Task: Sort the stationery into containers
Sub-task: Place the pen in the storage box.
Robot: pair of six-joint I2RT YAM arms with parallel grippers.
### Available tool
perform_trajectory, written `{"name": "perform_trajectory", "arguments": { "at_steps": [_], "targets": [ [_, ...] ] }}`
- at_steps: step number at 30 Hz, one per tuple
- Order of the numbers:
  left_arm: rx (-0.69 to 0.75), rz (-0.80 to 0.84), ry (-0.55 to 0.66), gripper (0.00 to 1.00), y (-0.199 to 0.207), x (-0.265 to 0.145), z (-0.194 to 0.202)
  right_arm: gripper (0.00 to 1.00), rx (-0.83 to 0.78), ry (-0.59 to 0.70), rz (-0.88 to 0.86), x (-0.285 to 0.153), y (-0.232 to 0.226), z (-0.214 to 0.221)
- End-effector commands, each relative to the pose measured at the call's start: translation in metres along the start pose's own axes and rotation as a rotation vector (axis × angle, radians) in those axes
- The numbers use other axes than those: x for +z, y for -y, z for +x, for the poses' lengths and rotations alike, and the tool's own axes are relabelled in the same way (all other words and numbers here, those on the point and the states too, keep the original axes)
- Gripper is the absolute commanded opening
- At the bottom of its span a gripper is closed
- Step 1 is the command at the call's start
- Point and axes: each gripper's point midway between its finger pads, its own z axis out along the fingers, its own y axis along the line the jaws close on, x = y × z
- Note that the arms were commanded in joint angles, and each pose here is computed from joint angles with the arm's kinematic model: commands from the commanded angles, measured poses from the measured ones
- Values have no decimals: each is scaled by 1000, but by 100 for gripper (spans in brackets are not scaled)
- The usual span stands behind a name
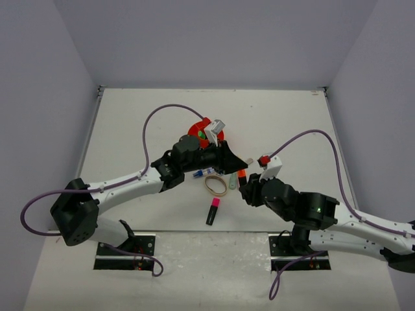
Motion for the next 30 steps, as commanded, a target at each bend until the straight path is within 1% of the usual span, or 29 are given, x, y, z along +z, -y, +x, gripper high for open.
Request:
{"name": "perform_trajectory", "arguments": {
  "at_steps": [1, 2, 3, 8, 9, 10, 12, 13, 14, 15, 16, 17, 18, 19, 20, 21, 22, 23, 25, 30],
  "targets": [
    [-5, 58, -24, 46, 16, 7, 1, 0, 53, 127, -16, -8, -10, -41],
    [-5, 58, -26, 53, 15, 8, 2, 0, 53, 126, -18, -8, -11, -41],
    [-6, 61, -26, 56, 16, 8, 2, 0, 53, 125, -20, -8, -11, -41],
    [-7, 65, -33, 56, 17, 10, 3, 0, 55, 130, -24, -9, -12, -43],
    [-8, 57, -31, 58, 15, 10, 3, 0, 57, 131, -31, -10, -13, -44],
    [-7, 59, -30, 55, 15, 10, 3, 0, 57, 134, -36, -10, -14, -44],
    [-7, 74, -29, 45, 19, 10, 2, 0, 53, 138, -37, -10, -13, -44],
    [-6, 82, -29, 31, 20, 10, 2, 0, 53, 139, -36, -10, -13, -44],
    [-5, 90, -30, 12, 22, 10, 2, 0, 55, 140, -34, -10, -13, -44],
    [-5, 89, -27, 5, 23, 10, 1, 0, 53, 138, -31, -10, -12, -44],
    [0, 87, -25, 0, 22, 10, 0, 3, 51, 136, -29, -9, -12, -43],
    [13, 82, -24, 0, 22, 10, -1, 12, 51, 135, -28, -9, -12, -42],
    [30, 59, -4, 0, 21, 12, -9, 35, 54, 132, -23, -8, -11, -41],
    [35, -5, -17, 0, 10, 12, -7, 80, 60, 134, -13, -7, -8, -40],
    [61, -67, -6, 0, 1, 12, -13, 98, 65, 129, -7, -7, -7, -38],
    [124, -194, 76, 0, -16, 12, -36, 99, 78, 127, 9, -7, -3, -36],
    [176, -307, 123, 0, -33, 8, -52, 99, 89, 124, 28, -8, 2, -34],
    [210, -387, 125, 0, -48, 4, -54, 99, 98, 122, 49, -9, 7, -32],
    [268, -545, 230, 0, -72, -8, -83, 99, 109, 118, 69, -11, 12, -30],
    [367, -742, 378, 0, -109, -27, -142, 99, 128, 112, 83, -15, 23, -23]
  ]
}}
